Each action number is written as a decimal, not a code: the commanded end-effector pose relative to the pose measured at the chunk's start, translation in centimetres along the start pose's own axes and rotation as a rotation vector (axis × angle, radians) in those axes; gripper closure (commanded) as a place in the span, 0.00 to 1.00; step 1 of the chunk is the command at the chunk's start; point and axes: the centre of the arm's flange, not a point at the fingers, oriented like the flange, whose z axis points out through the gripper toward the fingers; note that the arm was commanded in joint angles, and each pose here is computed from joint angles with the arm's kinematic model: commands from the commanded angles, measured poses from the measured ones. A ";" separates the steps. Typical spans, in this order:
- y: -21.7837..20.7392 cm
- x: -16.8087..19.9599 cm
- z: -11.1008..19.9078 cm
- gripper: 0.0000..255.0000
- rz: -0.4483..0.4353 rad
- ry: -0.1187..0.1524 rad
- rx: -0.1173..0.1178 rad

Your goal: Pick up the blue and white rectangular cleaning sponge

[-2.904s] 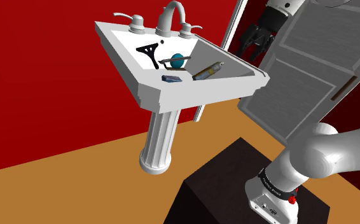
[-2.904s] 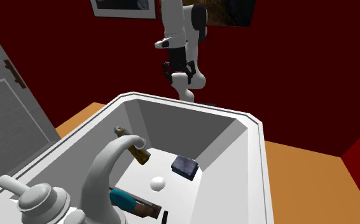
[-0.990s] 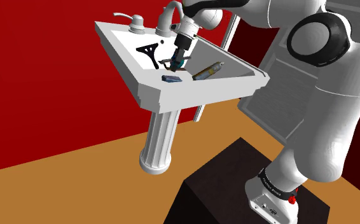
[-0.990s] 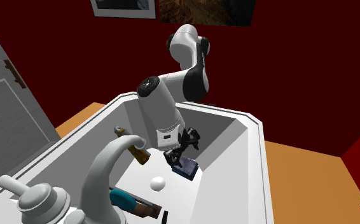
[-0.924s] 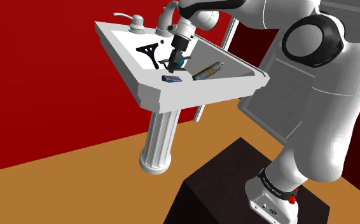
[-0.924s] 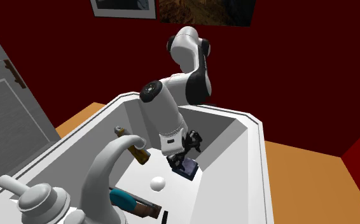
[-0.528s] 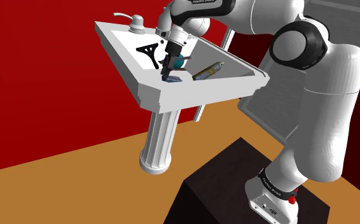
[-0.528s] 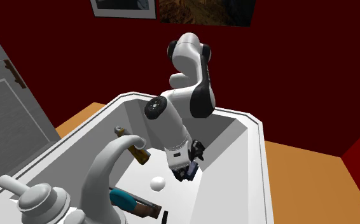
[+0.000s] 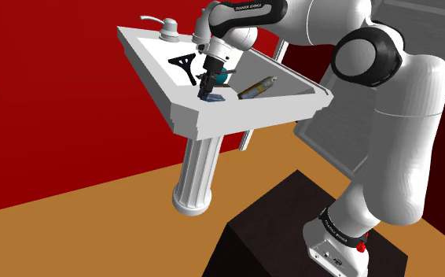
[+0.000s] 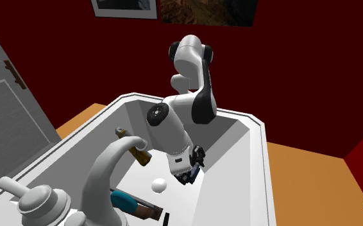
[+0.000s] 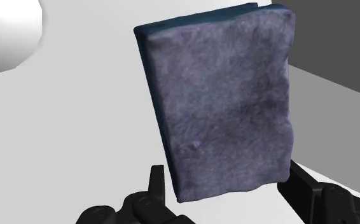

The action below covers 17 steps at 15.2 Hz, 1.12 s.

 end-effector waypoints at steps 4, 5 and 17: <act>0.1 0.0 0.1 1.00 0.001 -0.001 0.001; 0.1 0.0 0.1 1.00 0.001 -0.001 0.001; -1.7 1.2 -5.3 1.00 0.001 -0.001 0.001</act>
